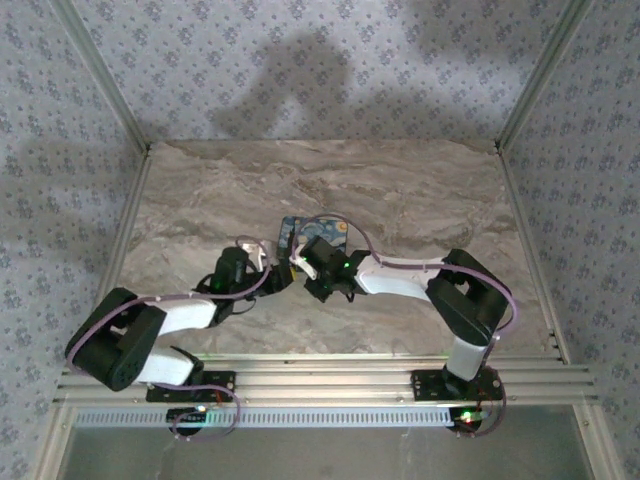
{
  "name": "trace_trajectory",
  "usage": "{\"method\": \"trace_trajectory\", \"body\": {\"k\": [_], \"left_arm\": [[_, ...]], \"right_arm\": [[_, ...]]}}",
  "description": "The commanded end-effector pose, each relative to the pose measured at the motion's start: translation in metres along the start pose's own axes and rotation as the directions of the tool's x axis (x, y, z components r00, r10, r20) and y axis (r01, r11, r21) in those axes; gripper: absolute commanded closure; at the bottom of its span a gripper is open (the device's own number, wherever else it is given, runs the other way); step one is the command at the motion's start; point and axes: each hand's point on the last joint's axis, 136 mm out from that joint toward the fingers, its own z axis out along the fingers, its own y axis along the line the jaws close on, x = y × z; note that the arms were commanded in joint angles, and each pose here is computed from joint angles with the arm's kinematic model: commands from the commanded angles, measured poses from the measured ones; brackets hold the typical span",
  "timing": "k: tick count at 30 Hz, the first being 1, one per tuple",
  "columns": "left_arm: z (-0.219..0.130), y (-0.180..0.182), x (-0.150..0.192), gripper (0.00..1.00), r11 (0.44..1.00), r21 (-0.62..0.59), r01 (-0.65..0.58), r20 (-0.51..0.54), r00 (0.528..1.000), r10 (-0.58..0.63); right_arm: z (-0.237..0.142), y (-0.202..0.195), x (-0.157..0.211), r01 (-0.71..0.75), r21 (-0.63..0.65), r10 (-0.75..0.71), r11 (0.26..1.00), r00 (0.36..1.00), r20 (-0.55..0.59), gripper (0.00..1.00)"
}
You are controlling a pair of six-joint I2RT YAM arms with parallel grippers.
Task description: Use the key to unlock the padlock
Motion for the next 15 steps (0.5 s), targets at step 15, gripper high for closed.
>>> {"method": "trace_trajectory", "body": {"k": [15], "left_arm": [[0.030, 0.013, -0.006, 0.75, 0.977, 0.106, 0.184, 0.056, 0.980, -0.191]], "right_arm": [[-0.004, 0.005, -0.014, 0.151, 0.001, -0.151, 0.988, 0.986, 0.073, 1.00]]}}
